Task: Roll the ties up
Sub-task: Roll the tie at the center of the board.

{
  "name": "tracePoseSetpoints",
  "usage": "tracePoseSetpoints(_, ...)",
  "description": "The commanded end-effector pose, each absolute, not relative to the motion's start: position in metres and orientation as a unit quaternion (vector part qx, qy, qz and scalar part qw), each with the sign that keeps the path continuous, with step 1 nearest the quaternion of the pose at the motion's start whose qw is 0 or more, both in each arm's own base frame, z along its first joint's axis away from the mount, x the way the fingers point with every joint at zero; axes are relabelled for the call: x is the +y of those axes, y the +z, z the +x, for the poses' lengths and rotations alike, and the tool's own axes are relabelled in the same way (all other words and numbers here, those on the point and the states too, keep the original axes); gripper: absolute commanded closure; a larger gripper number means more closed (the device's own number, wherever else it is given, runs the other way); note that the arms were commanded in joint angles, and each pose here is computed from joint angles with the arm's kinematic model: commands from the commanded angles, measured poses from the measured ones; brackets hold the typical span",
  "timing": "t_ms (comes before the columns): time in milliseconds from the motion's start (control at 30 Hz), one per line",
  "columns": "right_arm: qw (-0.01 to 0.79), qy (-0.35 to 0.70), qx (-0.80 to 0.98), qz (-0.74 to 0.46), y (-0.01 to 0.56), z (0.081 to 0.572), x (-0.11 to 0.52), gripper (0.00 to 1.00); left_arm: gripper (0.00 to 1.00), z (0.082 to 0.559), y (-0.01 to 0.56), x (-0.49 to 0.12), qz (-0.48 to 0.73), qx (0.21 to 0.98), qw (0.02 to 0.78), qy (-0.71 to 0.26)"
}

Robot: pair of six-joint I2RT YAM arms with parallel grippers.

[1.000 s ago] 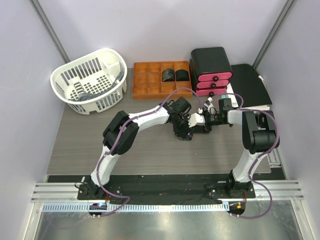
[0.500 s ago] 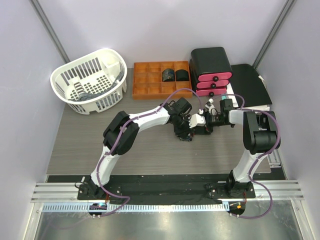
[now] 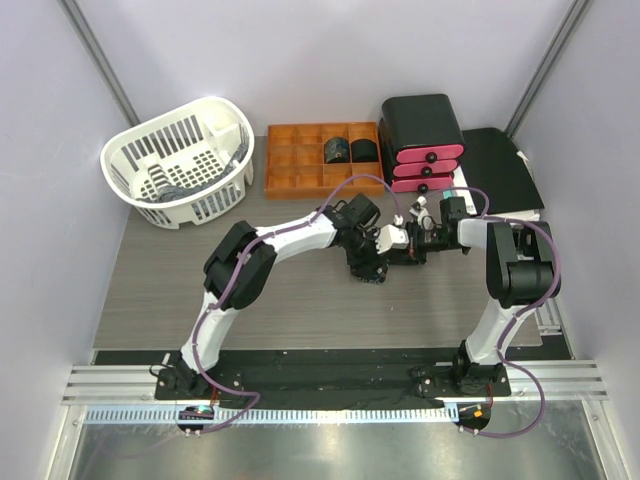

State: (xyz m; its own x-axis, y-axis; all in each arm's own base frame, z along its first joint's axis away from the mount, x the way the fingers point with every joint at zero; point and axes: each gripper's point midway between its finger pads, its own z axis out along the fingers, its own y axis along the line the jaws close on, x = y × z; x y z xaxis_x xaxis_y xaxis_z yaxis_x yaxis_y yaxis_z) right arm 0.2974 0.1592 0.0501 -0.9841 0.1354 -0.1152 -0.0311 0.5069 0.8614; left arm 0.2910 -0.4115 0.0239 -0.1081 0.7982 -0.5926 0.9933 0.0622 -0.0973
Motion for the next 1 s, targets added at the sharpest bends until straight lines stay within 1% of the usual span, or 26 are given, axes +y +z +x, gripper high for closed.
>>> tracePoseSetpoints(0,0.047,0.442,0.895,0.037,0.017,0.28,0.147,0.99,0.43,0.282,0.003,-0.369,0.586,0.753,0.155,-0.254)
tracePoseSetpoints(33,0.045,0.447,0.893,0.037,0.018,0.28,0.148,0.99,0.31,0.289,0.017,-0.373,0.581,0.746,0.185,-0.266)
tracePoseSetpoints(67,0.046,0.45,0.891,0.034,0.02,0.281,0.149,0.99,0.19,0.291,0.045,-0.376,0.581,0.734,0.219,-0.275)
tracePoseSetpoints(133,0.045,0.462,0.885,0.032,0.025,0.282,0.151,0.99,0.1,0.283,0.063,-0.369,0.584,0.717,0.244,-0.293)
tracePoseSetpoints(167,0.045,0.466,0.883,0.032,0.027,0.281,0.152,0.99,0.01,0.286,0.076,-0.371,0.587,0.704,0.27,-0.296)
tracePoseSetpoints(200,0.048,0.47,0.881,0.028,0.029,0.282,0.153,0.99,0.0,0.279,0.097,-0.364,0.589,0.692,0.293,-0.299)
tracePoseSetpoints(233,0.05,0.472,0.88,0.026,0.031,0.282,0.153,0.99,0.0,0.277,0.104,-0.362,0.593,0.683,0.305,-0.297)
tracePoseSetpoints(267,0.051,0.477,0.877,0.025,0.034,0.282,0.154,0.99,0.0,0.282,0.116,-0.362,0.595,0.671,0.336,-0.288)
tracePoseSetpoints(333,0.056,0.483,0.874,0.02,0.037,0.282,0.156,0.99,0.0,0.279,0.114,-0.347,0.604,0.667,0.351,-0.259)
tracePoseSetpoints(367,0.057,0.484,0.873,0.017,0.038,0.282,0.157,0.99,0.0,0.277,0.102,-0.338,0.612,0.667,0.347,-0.245)
tracePoseSetpoints(433,0.068,0.487,0.871,0.013,0.042,0.283,0.159,0.99,0.0,0.286,0.102,-0.335,0.607,0.666,0.37,-0.226)
tracePoseSetpoints(533,0.081,0.488,0.869,0.006,0.046,0.282,0.164,0.99,0.0,0.285,0.095,-0.342,0.608,0.66,0.367,-0.244)
tracePoseSetpoints(600,0.083,0.486,0.87,-0.003,0.046,0.278,0.169,0.99,0.0,0.28,0.097,-0.356,0.617,0.642,0.36,-0.279)
tracePoseSetpoints(633,0.093,0.485,0.869,-0.014,0.05,0.279,0.172,0.99,0.0,0.28,0.086,-0.36,0.618,0.644,0.347,-0.287)
tracePoseSetpoints(667,0.097,0.48,0.872,-0.02,0.05,0.279,0.172,0.99,0.0,0.283,0.092,-0.369,0.62,0.635,0.352,-0.299)
tracePoseSetpoints(767,0.118,0.469,0.875,-0.037,0.055,0.281,0.174,0.98,0.0,0.292,0.081,-0.382,0.619,0.629,0.355,-0.308)
tracePoseSetpoints(900,0.139,0.455,0.878,-0.058,0.058,0.285,0.177,0.99,0.0,0.277,0.077,-0.396,0.647,0.583,0.352,-0.342)
tracePoseSetpoints(967,0.146,0.449,0.88,-0.061,0.059,0.287,0.178,0.99,0.0,0.27,0.068,-0.398,0.652,0.582,0.342,-0.346)
